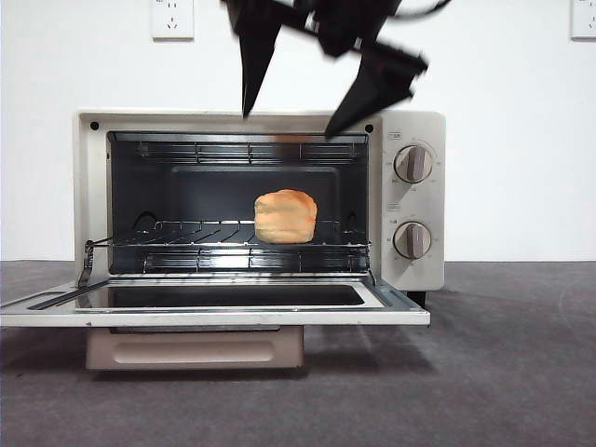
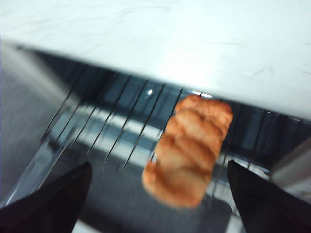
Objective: The left arm flap open the oven, the right arm pick bread and place it into oven, the left arm flap close the oven
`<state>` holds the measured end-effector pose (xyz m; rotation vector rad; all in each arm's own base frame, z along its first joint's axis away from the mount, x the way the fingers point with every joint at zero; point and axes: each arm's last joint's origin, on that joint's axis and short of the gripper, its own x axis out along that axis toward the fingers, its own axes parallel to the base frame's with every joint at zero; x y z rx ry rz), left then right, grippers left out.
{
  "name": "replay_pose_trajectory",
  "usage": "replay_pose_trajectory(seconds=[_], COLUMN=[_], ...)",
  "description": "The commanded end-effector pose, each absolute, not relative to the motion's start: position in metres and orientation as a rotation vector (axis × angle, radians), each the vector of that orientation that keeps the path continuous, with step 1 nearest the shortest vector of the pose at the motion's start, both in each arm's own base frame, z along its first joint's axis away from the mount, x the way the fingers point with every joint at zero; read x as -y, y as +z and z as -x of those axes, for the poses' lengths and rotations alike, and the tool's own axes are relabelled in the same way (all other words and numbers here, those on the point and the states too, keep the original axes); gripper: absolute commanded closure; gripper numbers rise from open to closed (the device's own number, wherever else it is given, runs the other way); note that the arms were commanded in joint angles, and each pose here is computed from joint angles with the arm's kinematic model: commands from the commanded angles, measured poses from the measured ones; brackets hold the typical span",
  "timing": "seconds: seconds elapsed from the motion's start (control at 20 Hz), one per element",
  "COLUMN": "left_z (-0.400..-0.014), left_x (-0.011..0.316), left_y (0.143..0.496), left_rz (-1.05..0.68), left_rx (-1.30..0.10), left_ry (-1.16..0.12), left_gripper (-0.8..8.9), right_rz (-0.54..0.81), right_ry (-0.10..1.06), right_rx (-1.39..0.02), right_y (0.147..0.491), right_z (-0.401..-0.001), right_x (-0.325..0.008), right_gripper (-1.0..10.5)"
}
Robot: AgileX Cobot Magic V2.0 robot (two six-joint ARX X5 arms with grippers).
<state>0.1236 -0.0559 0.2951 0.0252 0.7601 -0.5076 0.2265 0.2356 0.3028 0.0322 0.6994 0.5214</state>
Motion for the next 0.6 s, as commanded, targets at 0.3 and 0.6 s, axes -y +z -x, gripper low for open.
replay_pose_trajectory(seconds=[0.3,0.6], left_z=[-0.163,-0.203], left_x=[0.06,0.04], left_y=[0.27,0.249], left_rz=[0.209,0.33], left_rx=[-0.75,-0.796], left_ry=[-0.521,-0.454], left_gripper=[7.99,8.0], right_rz=[0.186,0.189], right_ry=[0.615,0.623], right_rx=[-0.653,-0.624], right_y=[0.352,0.354], right_z=[-0.174,-0.141], right_x=[-0.191,-0.153], right_gripper=[5.0,5.0])
